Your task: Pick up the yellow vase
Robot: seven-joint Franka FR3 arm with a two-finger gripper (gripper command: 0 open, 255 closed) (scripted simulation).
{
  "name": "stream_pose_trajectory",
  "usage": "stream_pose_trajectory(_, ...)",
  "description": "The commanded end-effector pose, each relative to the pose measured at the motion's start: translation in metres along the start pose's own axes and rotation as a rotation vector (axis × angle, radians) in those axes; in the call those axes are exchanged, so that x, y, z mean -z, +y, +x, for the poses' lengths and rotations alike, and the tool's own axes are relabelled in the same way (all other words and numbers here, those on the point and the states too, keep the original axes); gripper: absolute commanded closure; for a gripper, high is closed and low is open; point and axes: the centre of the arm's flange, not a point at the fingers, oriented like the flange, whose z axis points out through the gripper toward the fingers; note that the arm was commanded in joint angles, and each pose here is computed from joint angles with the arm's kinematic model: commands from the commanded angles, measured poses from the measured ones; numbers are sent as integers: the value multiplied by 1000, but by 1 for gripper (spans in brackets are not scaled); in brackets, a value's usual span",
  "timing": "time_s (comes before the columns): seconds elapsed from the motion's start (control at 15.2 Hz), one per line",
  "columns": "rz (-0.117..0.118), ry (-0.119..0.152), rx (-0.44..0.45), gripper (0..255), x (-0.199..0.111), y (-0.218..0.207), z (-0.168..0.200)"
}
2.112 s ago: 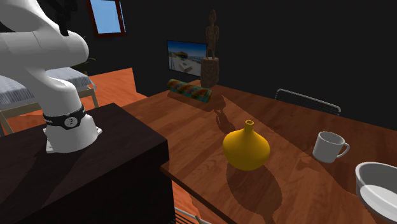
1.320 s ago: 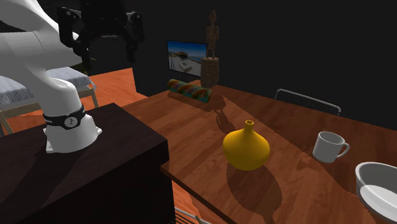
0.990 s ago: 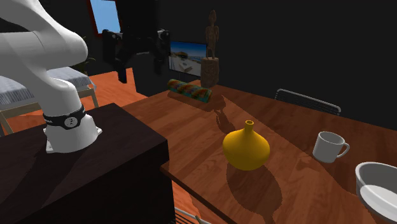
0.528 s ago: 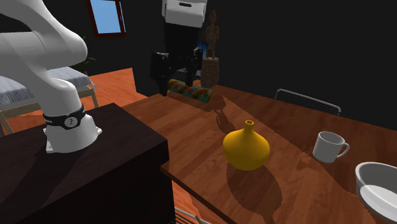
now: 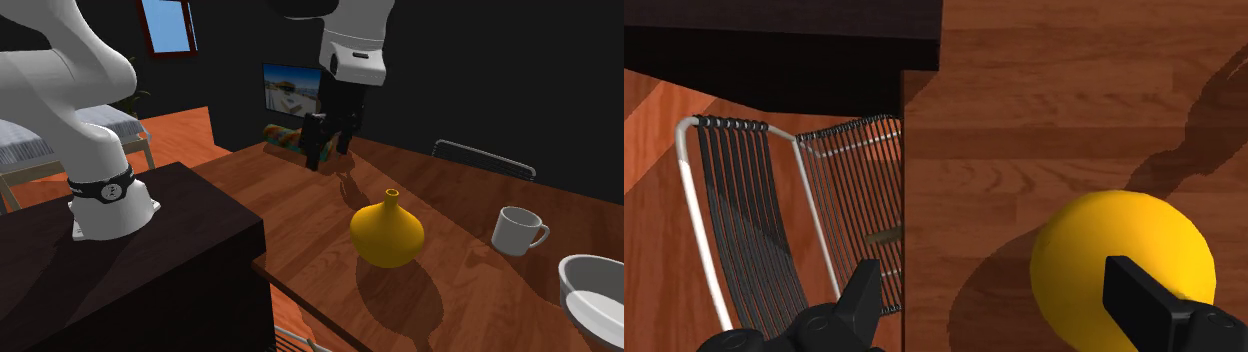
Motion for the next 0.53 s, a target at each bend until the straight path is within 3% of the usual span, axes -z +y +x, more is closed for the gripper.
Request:
stream_pose_trajectory(0.0, 2, -1, 2, 0, -11, -21, 12)
stream_pose_trajectory(0.46, 6, -4, 12, 0, -46, -93, 58)
